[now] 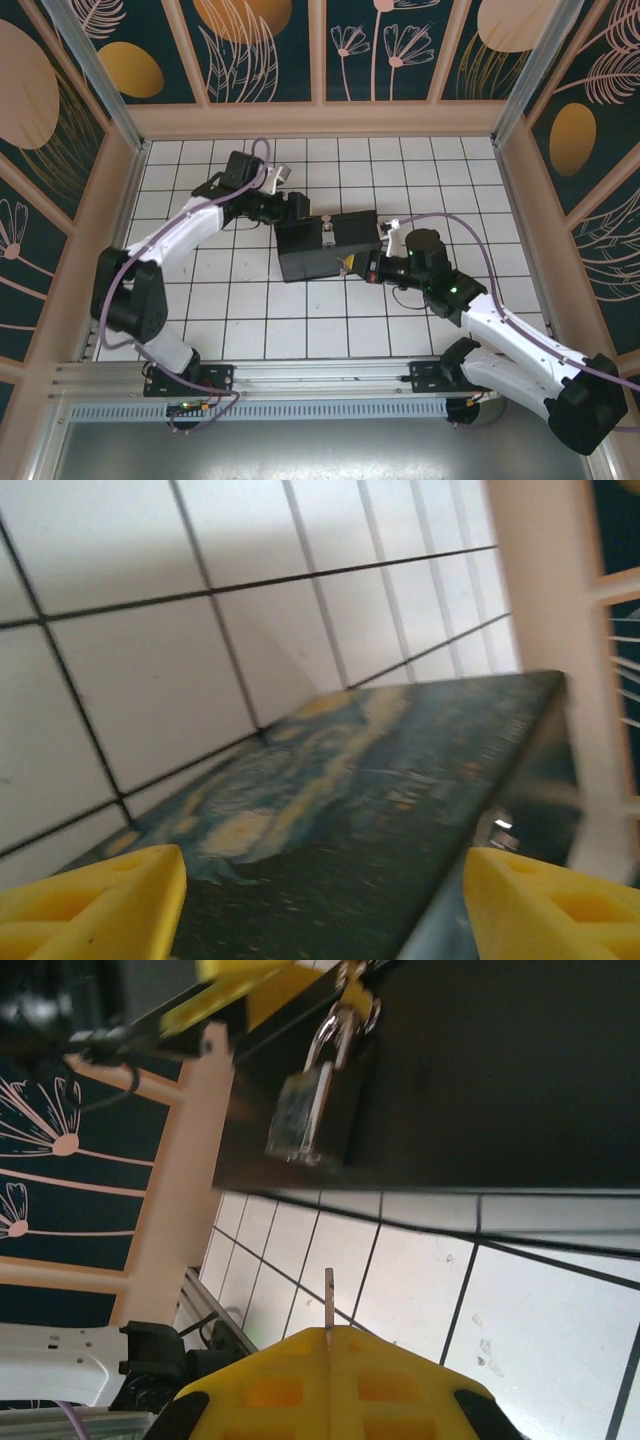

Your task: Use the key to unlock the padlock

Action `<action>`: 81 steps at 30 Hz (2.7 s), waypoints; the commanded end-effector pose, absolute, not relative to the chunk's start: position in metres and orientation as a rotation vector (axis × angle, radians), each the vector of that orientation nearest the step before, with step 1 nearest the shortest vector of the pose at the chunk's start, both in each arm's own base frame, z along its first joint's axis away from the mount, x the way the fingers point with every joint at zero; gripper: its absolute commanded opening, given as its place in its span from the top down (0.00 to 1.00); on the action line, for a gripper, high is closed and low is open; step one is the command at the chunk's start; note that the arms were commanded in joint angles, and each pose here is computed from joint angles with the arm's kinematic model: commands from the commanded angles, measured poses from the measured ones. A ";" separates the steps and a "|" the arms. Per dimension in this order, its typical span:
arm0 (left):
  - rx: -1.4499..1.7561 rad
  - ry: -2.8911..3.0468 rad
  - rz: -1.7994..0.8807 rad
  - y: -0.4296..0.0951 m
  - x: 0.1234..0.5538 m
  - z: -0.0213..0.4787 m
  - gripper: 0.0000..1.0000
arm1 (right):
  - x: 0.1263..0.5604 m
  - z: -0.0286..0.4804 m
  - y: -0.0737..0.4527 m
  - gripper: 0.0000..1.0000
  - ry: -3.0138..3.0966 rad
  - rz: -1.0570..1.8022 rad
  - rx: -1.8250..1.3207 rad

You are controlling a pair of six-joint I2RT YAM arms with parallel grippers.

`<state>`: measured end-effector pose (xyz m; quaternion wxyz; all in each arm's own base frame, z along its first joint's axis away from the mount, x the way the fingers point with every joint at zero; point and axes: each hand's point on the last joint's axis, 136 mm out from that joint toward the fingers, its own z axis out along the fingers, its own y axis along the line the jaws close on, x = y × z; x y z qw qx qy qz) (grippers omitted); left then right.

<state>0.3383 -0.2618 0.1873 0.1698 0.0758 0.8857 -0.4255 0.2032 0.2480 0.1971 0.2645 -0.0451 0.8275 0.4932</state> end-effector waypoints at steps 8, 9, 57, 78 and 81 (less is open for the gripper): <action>0.170 2.399 -1.428 -0.262 0.281 0.230 0.27 | 0.212 0.216 0.245 1.00 2.139 1.422 -0.212; 0.164 2.410 -1.431 -0.264 0.276 0.227 0.27 | 0.219 0.218 0.244 1.00 2.133 1.415 -0.211; -0.176 2.510 -1.101 -0.271 0.340 0.202 0.33 | 0.220 0.208 0.240 1.00 1.849 1.641 0.524; -0.127 2.538 -1.025 -0.270 0.338 0.199 0.34 | 0.218 0.212 0.246 1.00 1.841 1.658 0.475; -0.137 2.532 -1.007 -0.268 0.340 0.202 0.34 | 0.216 0.213 0.245 1.00 1.834 1.664 0.478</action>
